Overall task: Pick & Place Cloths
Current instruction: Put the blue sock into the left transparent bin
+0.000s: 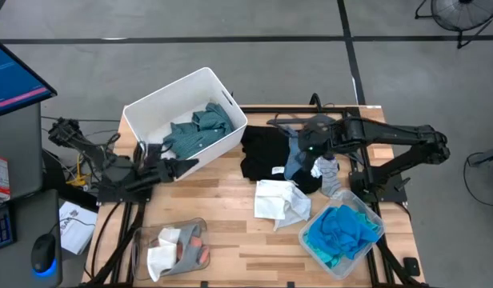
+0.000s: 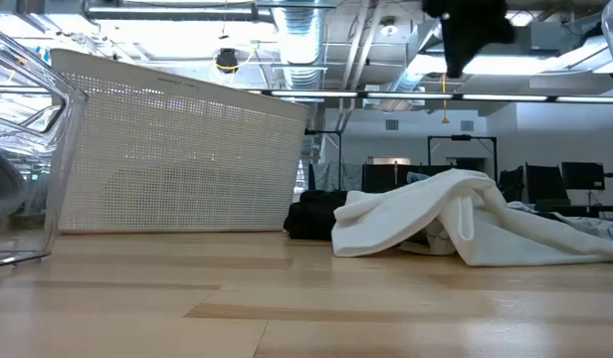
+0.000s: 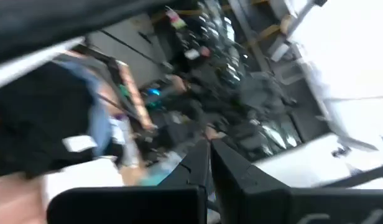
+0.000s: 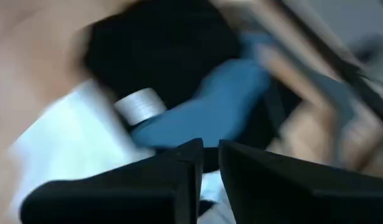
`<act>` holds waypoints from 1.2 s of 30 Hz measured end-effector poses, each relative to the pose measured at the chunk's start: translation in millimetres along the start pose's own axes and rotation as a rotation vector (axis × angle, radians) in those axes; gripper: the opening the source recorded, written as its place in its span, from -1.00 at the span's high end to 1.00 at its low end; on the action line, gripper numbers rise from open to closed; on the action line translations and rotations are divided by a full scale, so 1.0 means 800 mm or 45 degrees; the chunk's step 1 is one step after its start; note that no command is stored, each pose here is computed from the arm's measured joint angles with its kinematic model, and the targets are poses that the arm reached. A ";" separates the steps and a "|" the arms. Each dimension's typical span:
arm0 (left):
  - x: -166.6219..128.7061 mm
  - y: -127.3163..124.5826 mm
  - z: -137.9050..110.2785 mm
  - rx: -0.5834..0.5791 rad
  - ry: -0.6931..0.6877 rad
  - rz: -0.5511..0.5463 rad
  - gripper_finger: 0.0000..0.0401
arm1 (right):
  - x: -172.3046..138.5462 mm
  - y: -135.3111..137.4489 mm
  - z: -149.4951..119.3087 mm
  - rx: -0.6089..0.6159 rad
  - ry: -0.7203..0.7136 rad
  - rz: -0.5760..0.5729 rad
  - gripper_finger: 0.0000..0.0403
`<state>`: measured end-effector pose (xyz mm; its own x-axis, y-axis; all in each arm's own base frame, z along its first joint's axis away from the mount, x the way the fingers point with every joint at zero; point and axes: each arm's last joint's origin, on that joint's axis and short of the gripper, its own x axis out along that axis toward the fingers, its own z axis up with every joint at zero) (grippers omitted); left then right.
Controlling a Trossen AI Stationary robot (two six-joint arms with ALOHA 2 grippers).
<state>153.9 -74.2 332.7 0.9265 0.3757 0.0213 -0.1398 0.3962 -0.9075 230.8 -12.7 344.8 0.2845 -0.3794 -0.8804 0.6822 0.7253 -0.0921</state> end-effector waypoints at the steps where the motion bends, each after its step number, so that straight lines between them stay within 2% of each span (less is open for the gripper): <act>1: 0.005 -0.004 0.003 -0.005 0.014 -0.049 0.99 | 0.001 -0.007 0.000 0.087 -0.015 -0.084 0.74; 3: 0.016 -0.011 0.008 -0.001 0.033 -0.163 0.96 | 0.004 -0.020 0.003 0.148 -0.019 -0.195 0.71; 7: 0.035 -0.016 0.017 0.074 0.030 -0.300 0.85 | 0.020 -0.036 0.018 0.258 -0.059 -0.217 0.59; 12: 0.052 -0.010 0.015 0.149 0.071 -0.320 0.57 | 0.061 -0.048 0.025 0.334 -0.074 -0.215 0.32; 17: 0.061 -0.009 0.007 0.173 0.100 -0.357 0.21 | 0.113 -0.054 0.017 0.391 -0.019 -0.072 -0.08; 21: 0.064 -0.008 0.008 0.167 0.067 -0.342 -0.09 | 0.146 -0.063 0.004 0.462 -0.004 -0.059 -0.32; 27: 0.068 -0.007 0.014 0.161 0.018 -0.330 -0.36 | 0.177 -0.068 -0.007 0.499 -0.061 -0.019 -0.37; 31: 0.069 -0.006 0.017 0.160 0.005 -0.327 -0.40 | 0.196 -0.058 -0.016 0.479 -0.038 0.050 -0.36; 36: 0.069 -0.006 0.017 0.159 0.004 -0.328 -0.39 | 0.225 -0.039 -0.027 0.390 0.071 0.049 -0.34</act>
<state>201.1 -44.2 344.2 0.9381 0.2470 0.2429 0.0583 0.5786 -0.8135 245.8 -91.3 178.7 0.2824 -0.3166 -0.9056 0.8452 0.5286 0.0788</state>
